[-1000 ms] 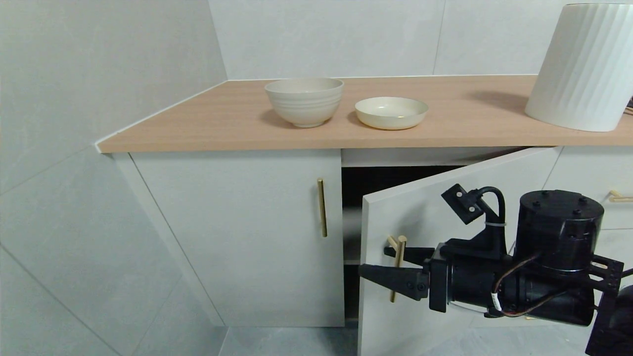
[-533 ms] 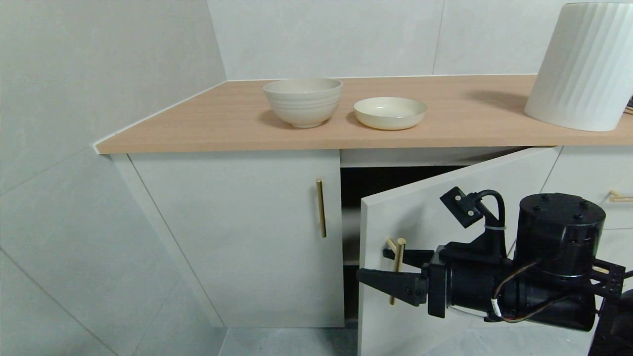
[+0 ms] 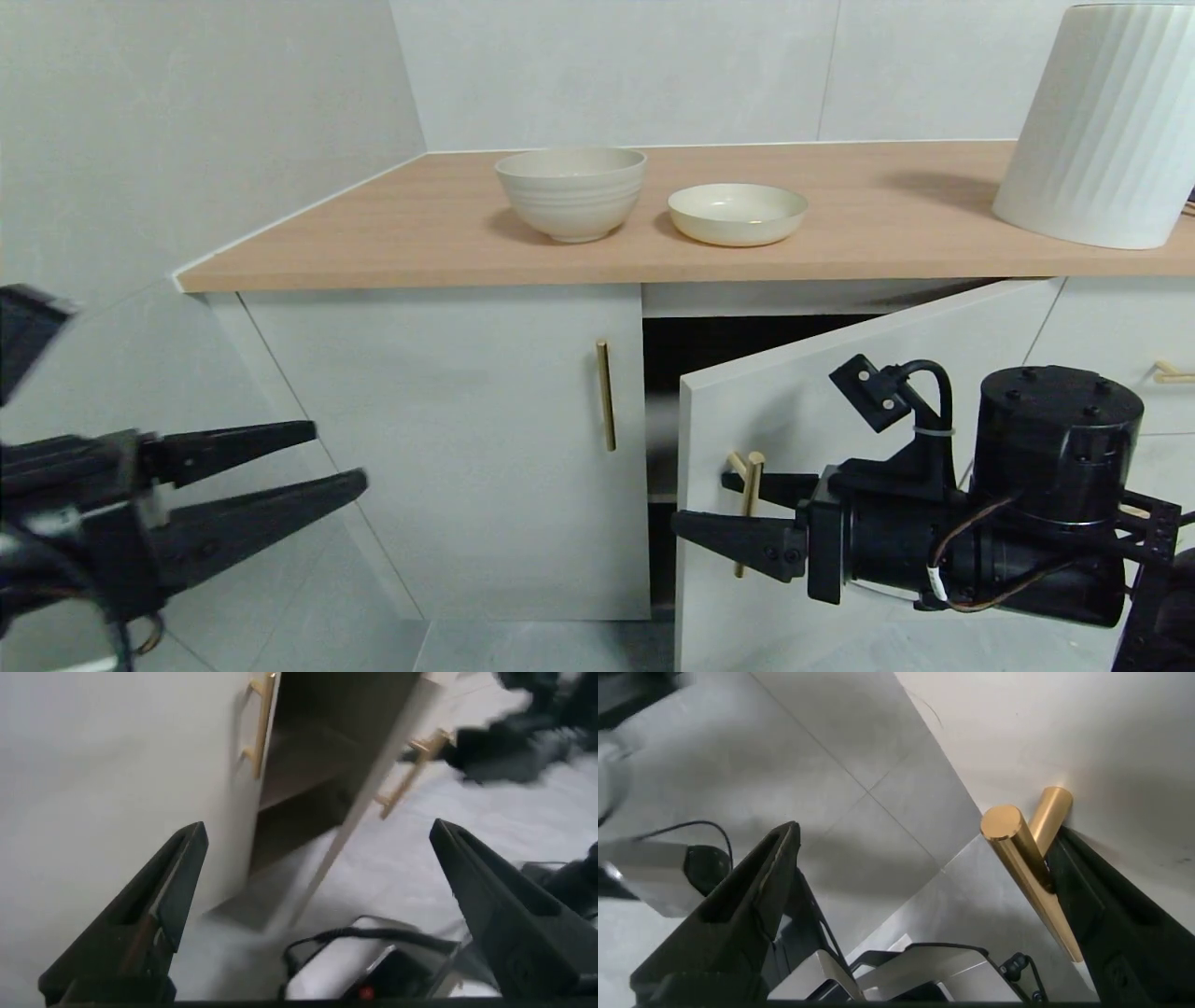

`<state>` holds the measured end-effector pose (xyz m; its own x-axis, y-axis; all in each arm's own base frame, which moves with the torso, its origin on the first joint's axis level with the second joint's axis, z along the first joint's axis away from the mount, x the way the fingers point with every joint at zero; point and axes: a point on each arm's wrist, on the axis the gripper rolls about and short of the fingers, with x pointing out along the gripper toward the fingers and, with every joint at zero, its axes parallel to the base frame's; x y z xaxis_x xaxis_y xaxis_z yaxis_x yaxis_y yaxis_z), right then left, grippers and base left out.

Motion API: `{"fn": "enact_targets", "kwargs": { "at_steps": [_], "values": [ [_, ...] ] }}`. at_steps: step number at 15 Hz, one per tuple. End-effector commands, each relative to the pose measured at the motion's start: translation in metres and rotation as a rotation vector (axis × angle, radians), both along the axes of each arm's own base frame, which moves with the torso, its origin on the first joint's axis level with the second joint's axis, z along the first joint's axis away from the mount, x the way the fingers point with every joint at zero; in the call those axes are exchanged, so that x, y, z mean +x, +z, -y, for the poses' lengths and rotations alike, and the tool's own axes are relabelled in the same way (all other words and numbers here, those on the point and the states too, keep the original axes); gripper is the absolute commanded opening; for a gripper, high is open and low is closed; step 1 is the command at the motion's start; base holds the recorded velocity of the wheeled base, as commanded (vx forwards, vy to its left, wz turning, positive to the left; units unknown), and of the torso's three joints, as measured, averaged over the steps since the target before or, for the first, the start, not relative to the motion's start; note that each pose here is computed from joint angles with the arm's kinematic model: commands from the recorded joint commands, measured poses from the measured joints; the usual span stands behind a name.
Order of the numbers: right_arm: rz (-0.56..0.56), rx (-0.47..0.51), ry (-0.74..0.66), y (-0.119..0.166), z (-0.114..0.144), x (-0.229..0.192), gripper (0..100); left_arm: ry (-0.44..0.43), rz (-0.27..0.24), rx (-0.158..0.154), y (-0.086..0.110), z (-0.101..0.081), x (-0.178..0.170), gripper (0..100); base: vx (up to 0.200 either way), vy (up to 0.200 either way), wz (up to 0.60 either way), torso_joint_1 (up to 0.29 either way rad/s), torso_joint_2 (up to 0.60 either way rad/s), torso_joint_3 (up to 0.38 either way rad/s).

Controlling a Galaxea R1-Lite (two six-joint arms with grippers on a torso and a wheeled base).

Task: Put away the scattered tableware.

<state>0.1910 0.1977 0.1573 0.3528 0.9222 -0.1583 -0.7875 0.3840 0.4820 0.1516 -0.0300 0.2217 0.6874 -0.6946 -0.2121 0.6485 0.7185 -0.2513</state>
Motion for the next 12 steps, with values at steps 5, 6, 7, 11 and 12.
{"fn": "enact_targets", "kwargs": {
  "at_steps": [5,6,7,11,12],
  "values": [
    [-0.033,-0.032,0.002,-0.013,-0.004,0.004,100,-0.197,-0.321,-0.033,-0.08,0.075,0.075,100,0.0,0.0,0.0,0.0,0.0,0.0],
    [-0.035,-0.034,0.002,-0.014,-0.005,0.005,100,-0.192,-0.332,-0.013,-0.088,0.083,0.077,100,0.0,0.0,0.0,0.0,0.0,0.0],
    [-0.036,-0.033,0.001,-0.014,-0.005,0.005,100,-0.173,-0.333,0.009,-0.097,0.091,0.079,100,0.0,0.0,0.0,0.0,0.0,0.0],
    [-0.035,-0.034,0.002,-0.014,-0.005,0.005,100,-0.101,-0.301,0.015,-0.113,0.107,0.089,0,0.0,0.0,0.0,0.0,0.0,0.0],
    [-0.036,-0.035,0.002,-0.014,-0.005,0.005,100,-0.091,-0.303,0.002,-0.113,0.11,0.089,0,0.0,0.0,0.0,0.0,0.0,0.0]
  ]
}}
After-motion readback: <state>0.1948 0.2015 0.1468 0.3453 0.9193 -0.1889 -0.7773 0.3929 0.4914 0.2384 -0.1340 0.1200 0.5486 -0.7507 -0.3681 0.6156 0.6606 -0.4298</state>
